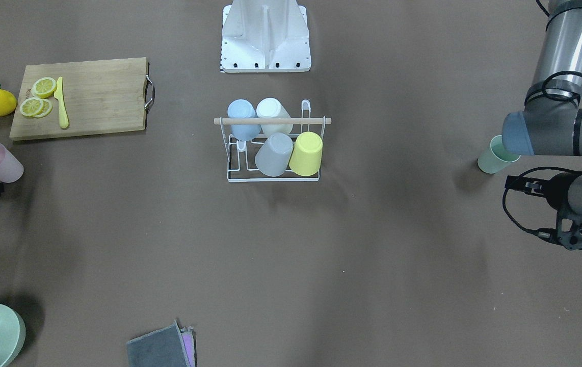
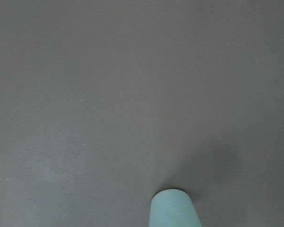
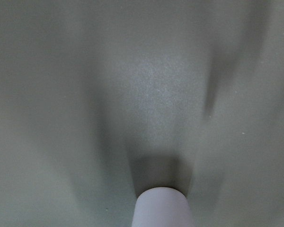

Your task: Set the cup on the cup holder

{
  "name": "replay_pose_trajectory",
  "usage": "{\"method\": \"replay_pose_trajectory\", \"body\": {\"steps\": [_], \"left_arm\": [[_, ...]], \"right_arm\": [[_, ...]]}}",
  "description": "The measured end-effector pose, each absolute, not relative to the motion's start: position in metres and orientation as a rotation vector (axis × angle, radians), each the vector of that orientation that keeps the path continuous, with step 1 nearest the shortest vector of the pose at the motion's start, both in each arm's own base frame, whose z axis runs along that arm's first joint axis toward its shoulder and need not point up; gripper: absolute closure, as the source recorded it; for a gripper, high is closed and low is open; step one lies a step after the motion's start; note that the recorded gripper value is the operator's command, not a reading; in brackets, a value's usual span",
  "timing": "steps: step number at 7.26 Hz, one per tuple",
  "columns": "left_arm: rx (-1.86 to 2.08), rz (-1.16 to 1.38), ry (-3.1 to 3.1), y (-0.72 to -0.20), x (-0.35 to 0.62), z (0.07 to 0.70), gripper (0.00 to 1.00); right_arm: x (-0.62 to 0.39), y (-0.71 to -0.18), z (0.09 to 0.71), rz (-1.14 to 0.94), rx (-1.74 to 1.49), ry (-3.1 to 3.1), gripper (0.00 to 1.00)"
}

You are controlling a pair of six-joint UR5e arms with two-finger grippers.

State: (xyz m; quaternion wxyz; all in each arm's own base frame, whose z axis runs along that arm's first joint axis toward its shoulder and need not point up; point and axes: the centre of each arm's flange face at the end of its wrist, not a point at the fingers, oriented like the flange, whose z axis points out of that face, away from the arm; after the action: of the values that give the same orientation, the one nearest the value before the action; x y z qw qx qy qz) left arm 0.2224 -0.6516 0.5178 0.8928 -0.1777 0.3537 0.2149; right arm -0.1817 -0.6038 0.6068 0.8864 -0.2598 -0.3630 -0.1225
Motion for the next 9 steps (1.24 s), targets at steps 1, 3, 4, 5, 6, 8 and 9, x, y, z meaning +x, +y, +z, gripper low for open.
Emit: {"method": "replay_pose_trajectory", "body": {"steps": [1,3,4,5,6,8,9], "left_arm": [[-0.388,0.451,0.728,-0.655,0.232,0.521,0.02],[-0.427,0.479,0.713,-0.659,0.261,0.523,0.02],[-0.455,0.500,0.701,-0.654,0.281,0.522,0.02],[-0.484,0.513,0.687,-0.647,0.294,0.523,0.02],[-0.503,0.522,0.663,-0.643,0.301,0.523,0.02],[-0.530,0.536,0.621,-0.639,0.309,0.521,0.02],[-0.541,0.545,0.604,-0.636,0.313,0.524,0.02]], "right_arm": [[-0.187,-0.603,0.612,-0.285,-0.549,-0.753,0.01],[-0.197,-0.598,0.621,-0.323,-0.566,-0.750,0.02],[-0.200,-0.597,0.626,-0.332,-0.576,-0.748,0.02],[-0.202,-0.595,0.633,-0.338,-0.591,-0.747,0.02],[-0.204,-0.593,0.637,-0.340,-0.612,-0.744,0.02],[-0.209,-0.592,0.641,-0.335,-0.647,-0.735,0.02],[-0.210,-0.592,0.641,-0.333,-0.657,-0.733,0.03]]}}
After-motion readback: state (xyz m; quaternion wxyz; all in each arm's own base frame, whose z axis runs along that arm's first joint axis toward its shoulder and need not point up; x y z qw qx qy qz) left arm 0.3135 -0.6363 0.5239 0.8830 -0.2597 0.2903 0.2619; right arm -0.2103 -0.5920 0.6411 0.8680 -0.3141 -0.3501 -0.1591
